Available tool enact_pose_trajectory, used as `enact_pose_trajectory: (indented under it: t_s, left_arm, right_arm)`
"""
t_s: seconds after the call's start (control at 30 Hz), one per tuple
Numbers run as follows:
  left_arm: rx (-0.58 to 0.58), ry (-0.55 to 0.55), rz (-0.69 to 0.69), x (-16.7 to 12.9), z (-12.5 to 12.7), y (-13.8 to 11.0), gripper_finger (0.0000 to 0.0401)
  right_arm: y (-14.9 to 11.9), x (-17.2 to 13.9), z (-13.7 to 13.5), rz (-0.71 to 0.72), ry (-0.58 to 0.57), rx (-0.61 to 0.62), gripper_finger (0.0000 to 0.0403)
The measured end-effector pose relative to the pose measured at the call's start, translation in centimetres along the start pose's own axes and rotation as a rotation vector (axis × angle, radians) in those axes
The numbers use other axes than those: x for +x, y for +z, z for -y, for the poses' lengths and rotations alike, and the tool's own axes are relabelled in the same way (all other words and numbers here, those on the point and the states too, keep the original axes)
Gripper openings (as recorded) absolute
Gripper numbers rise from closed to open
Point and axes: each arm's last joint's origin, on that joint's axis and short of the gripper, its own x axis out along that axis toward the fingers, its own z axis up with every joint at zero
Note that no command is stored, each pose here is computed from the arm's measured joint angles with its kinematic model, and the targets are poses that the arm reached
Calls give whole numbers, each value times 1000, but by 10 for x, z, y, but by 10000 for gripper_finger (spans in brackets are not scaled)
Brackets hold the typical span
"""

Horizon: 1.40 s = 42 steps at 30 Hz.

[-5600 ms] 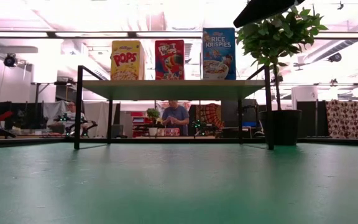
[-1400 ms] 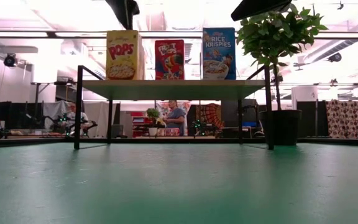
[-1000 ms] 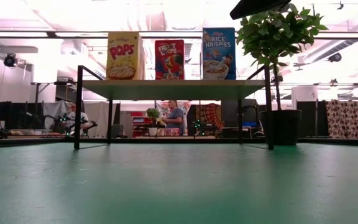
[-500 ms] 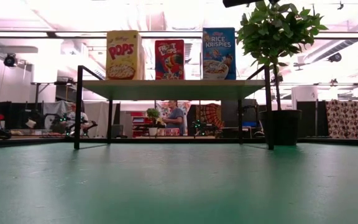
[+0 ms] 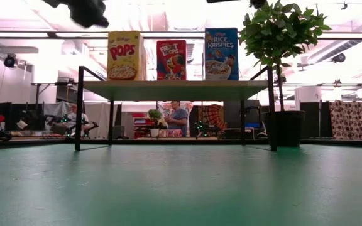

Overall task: Stack cereal on shelf
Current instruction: Put the red cereal box on the shelf aligned with the other red cereal boxes

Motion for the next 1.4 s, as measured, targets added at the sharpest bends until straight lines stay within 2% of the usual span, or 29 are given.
enact_pose_trajectory:
  t_s: [0.13,0.3,0.5,0.7,0.97,1.07,1.23,1.4]
  left_arm:
    - [-53,44,28,-4,-3,-22,194]
    - [-113,135,83,-16,-10,-39,194]
    - [-135,194,147,-32,-16,-48,194]
    - [-151,228,190,-43,-20,-53,194]
    - [-213,213,294,-31,-17,-59,194]
    - [-237,200,343,-22,-15,-64,194]
    - [-254,161,417,-6,-9,-76,194]
    - [-279,110,473,6,-4,-82,194]
  right_arm:
    - [10,11,14,65,12,13,11]
    - [26,22,37,171,-63,57,11]
    - [48,33,65,225,-87,67,11]
    - [67,48,74,209,-128,23,11]
    - [91,56,71,90,-108,5,11]
    - [95,59,68,7,-55,15,11]
    - [93,58,57,-162,90,73,11]
    - [79,54,40,-340,130,115,11]
